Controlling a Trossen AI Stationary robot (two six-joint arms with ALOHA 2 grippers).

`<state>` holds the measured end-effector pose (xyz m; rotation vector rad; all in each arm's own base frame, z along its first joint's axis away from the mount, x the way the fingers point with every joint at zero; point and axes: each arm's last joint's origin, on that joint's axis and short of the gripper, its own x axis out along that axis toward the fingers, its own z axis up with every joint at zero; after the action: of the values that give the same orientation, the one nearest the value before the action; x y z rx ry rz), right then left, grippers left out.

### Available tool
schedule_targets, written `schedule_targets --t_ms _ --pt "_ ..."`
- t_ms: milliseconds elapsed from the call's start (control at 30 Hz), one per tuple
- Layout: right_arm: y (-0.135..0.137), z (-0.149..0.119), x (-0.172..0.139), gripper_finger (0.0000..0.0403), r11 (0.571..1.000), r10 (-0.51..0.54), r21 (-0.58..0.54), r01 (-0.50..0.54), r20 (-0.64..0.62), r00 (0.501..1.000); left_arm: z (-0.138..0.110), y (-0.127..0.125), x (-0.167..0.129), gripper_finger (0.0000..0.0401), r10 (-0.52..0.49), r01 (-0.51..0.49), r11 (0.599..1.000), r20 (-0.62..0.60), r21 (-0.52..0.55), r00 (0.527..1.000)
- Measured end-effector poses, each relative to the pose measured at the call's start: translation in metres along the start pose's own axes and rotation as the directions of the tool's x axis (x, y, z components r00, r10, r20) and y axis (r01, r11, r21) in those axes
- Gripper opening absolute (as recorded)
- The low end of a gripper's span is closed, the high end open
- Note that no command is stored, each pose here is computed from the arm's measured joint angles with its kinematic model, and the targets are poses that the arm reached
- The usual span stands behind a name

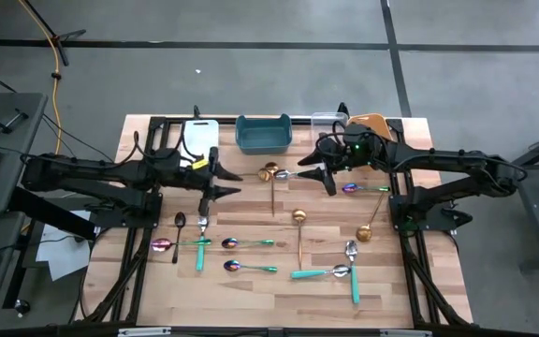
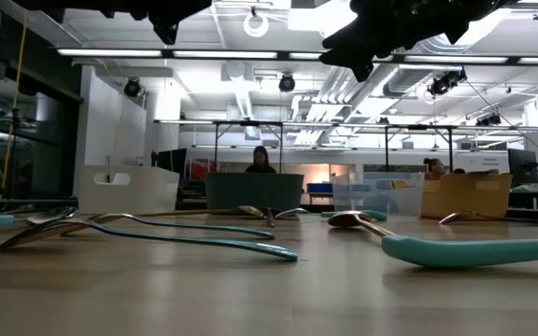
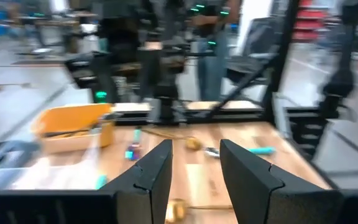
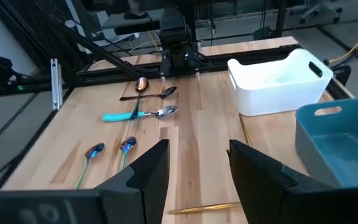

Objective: Sort silverware by color (type)
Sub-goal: Put the black spoon into the yellow bin

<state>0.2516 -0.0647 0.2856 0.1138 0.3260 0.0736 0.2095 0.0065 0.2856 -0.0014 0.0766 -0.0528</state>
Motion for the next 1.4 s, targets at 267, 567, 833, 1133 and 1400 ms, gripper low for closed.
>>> schedule_targets --t_ms 267,567,833,1133,1400 --pt "0.000 0.000 0.000 0.0160 1.000 0.000 -0.012 0.000 0.000 1.000 0.000 0.004 0.000 0.0129 0.142 -0.142 0.989 0.000 0.051 0.990" --pt "0.000 0.000 0.000 0.0160 1.000 -0.002 -0.028 0.002 0.000 1.000 -0.005 0.002 0.000 0.0129 0.088 -0.087 0.996 -0.048 0.024 0.995" --pt "-0.001 0.000 0.000 0.0160 0.999 -0.037 -0.009 0.037 0.001 0.999 -0.016 -0.003 -0.002 0.0129 0.053 -0.061 0.997 -0.174 -0.038 0.983" --pt "-0.002 -0.001 0.000 0.0160 0.997 -0.078 0.003 0.078 -0.011 0.997 -0.047 -0.015 -0.023 0.0129 0.284 -0.481 0.861 -0.630 -0.165 0.723" --pt "-0.002 -0.005 0.000 0.0160 0.997 -0.077 0.015 0.078 -0.057 0.995 -0.083 -0.031 -0.042 0.0129 0.186 -0.776 0.603 -0.913 -0.185 0.362"
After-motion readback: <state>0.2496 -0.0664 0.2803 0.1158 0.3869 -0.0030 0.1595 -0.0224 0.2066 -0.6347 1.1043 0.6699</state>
